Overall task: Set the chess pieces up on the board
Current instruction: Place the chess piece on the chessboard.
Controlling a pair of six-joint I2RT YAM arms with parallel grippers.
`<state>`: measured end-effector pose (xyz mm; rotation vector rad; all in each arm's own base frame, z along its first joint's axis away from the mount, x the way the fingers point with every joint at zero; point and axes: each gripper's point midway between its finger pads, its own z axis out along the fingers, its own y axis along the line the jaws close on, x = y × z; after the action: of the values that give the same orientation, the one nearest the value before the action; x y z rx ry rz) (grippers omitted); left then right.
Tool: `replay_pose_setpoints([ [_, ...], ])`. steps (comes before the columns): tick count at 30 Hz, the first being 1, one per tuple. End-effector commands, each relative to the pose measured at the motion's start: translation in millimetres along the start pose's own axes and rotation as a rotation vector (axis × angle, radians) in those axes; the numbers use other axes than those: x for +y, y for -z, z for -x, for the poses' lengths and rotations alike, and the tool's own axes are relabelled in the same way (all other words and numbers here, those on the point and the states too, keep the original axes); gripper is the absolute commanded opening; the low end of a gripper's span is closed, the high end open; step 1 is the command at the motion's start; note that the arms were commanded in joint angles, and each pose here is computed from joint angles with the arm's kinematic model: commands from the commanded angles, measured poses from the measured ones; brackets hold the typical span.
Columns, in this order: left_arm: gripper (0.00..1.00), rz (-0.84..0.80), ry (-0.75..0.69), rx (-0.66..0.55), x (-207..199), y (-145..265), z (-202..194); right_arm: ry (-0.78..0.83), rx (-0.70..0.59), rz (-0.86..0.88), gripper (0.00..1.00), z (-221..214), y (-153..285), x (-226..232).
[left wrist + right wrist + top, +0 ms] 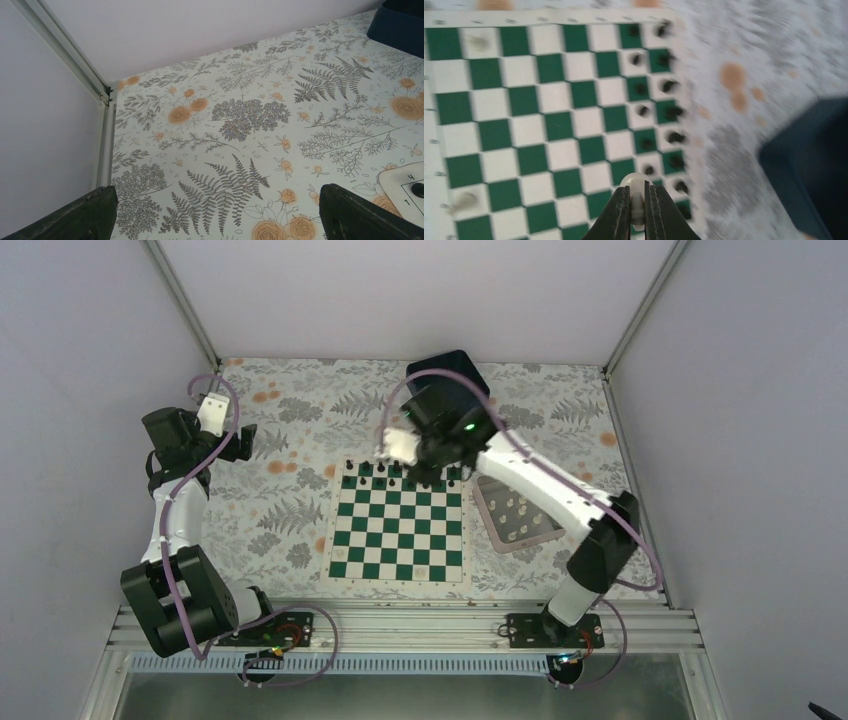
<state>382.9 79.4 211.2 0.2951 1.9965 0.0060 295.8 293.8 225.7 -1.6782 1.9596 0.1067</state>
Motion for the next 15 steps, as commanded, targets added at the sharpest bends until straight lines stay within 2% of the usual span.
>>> replay_pose_setpoints([
  [1,1.0,0.018,-0.024,-0.041,2.3,7.2,16.2,0.085,0.082,0.141,0.07,19.3,-41.3,72.5],
  [8,1.0,0.021,-0.018,-0.033,2.3,7.1,12.3,0.257,0.095,0.329,0.07,31.4,-81.3,179.7],
  [15,1.0,0.018,-0.012,-0.031,2.0,5.5,10.5,0.323,0.053,0.42,0.07,37.1,-95.7,230.4],
])
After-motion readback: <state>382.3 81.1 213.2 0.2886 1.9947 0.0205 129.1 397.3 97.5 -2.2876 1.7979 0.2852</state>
